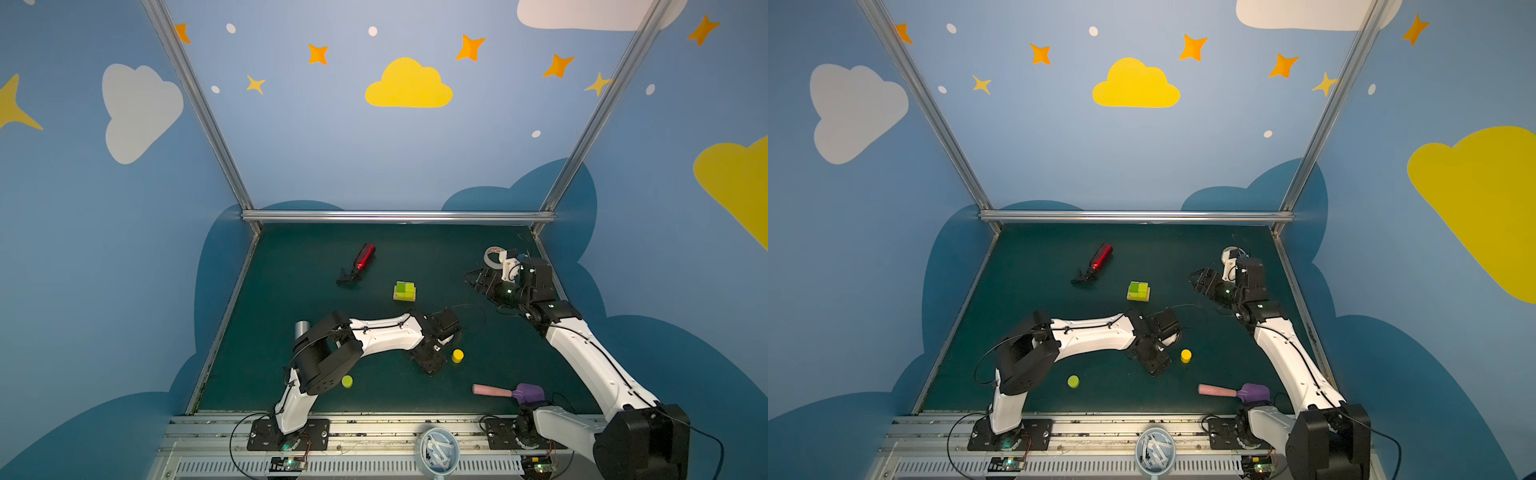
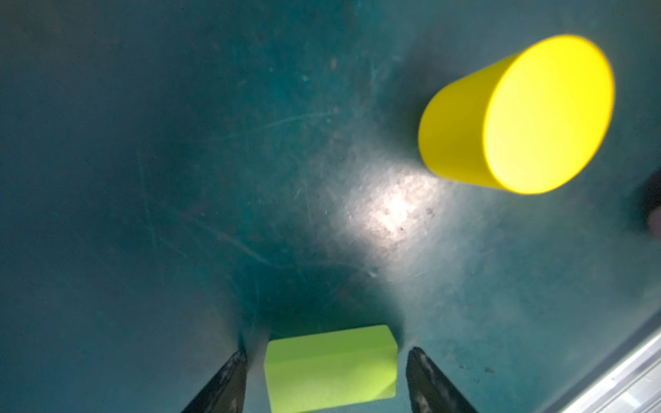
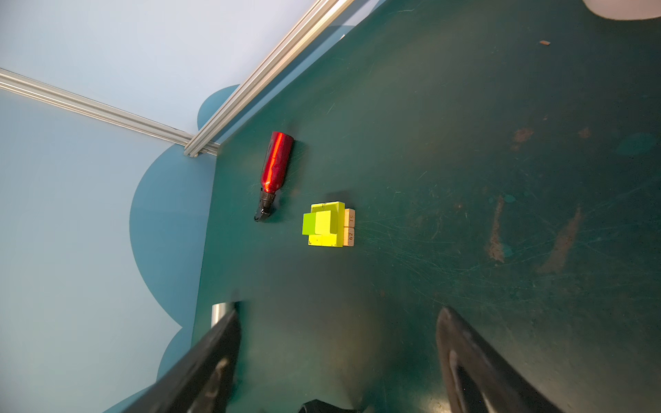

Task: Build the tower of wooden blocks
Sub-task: 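Lower the left gripper over the lime-green rectangular block and close on it, then lift the held block and carry it over the stack with the left gripper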

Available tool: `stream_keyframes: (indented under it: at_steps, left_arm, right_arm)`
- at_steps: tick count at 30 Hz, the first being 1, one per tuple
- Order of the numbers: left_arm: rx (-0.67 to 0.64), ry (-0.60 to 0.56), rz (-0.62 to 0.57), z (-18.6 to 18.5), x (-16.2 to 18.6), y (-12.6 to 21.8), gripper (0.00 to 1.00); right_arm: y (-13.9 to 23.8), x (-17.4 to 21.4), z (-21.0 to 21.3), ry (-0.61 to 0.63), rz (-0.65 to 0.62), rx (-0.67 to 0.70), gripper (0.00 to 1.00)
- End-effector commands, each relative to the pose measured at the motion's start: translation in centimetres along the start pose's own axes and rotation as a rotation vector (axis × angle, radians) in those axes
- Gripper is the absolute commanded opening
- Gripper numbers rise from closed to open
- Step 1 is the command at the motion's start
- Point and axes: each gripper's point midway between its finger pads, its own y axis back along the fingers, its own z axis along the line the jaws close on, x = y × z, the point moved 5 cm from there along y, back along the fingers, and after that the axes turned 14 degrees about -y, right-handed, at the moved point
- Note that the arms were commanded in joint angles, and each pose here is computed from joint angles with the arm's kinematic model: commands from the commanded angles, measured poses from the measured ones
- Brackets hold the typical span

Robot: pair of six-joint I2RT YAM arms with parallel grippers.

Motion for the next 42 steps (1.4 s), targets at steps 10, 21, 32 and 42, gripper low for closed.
stream_keyframes:
  at_steps: [10, 21, 32, 42]
  left_arm:
    - [-0.030, 0.018, 0.015, 0.5, -0.1, 0.3, 0.68]
    - [-0.025, 0.062, 0.001, 0.8, -0.3, 0.8, 0.60]
    - [-0.065, 0.130, -0.024, 2.3, -0.6, 3.1, 0.50]
    - [-0.164, 0.319, -0.043, 6.2, -1.1, 8.2, 0.45]
  right_arm:
    - [0.2, 0.1, 0.2, -0.004, -0.003, -0.025, 0.84]
    - [0.3, 0.1, 0.2, -0.001, -0.004, -0.025, 0.84]
    - [0.0, 0.0, -0.1, -0.004, -0.002, -0.017, 0.84]
    - [-0.5, -0.2, -0.8, -0.013, 0.004, -0.003, 0.84]
